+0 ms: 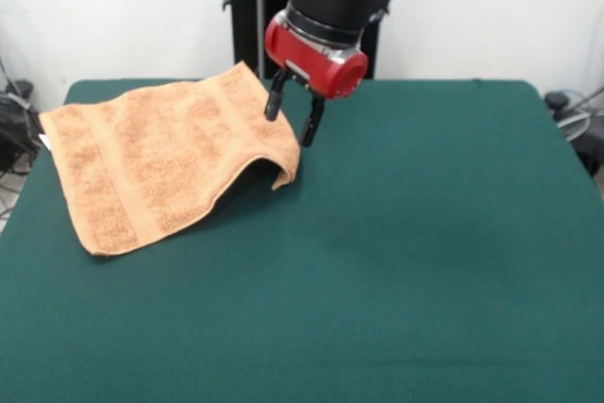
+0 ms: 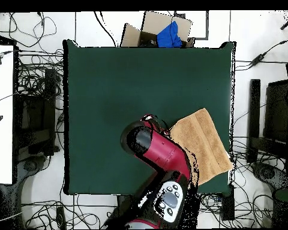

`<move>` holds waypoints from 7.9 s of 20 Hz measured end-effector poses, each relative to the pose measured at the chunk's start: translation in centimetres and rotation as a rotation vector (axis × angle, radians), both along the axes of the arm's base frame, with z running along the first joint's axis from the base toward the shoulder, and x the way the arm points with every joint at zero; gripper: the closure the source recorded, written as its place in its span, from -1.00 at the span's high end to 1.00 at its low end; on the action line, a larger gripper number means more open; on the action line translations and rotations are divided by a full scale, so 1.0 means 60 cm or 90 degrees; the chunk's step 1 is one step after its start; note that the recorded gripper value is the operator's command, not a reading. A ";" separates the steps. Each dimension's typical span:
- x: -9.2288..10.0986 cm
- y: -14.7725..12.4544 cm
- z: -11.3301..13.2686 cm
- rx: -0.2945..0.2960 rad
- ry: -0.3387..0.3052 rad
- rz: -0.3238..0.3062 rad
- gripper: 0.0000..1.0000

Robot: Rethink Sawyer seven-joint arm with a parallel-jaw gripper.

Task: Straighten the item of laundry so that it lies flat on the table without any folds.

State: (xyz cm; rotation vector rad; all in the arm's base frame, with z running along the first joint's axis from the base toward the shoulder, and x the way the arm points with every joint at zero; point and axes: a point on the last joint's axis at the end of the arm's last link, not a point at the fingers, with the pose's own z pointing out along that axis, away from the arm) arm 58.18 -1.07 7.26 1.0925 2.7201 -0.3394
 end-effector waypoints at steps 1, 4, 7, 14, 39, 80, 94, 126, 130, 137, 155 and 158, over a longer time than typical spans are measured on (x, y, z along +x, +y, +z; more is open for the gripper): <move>0.001 0.002 -0.004 -0.003 0.003 -0.005 1.00; 0.001 0.007 -0.017 -0.011 0.008 -0.025 1.00; -0.004 0.009 -0.033 -0.024 0.016 -0.055 1.00; -0.025 -0.012 -0.051 -0.041 0.042 -0.117 1.00; 0.045 -0.037 -0.007 -0.064 0.084 -0.255 1.00; 0.072 0.014 -0.071 -0.072 0.175 -0.268 -1.00; 0.078 -0.013 -0.090 -0.144 0.127 -0.254 -1.00; 0.098 -0.026 -0.136 -0.156 0.033 -0.301 -1.00; 0.097 -0.022 -0.141 -0.151 0.035 -0.301 -1.00; 0.092 -0.011 -0.164 -0.128 0.046 -0.306 -1.00; 0.024 0.002 -0.228 -0.062 0.109 -0.358 -1.00; 0.018 0.002 -0.230 -0.062 0.113 -0.361 -1.00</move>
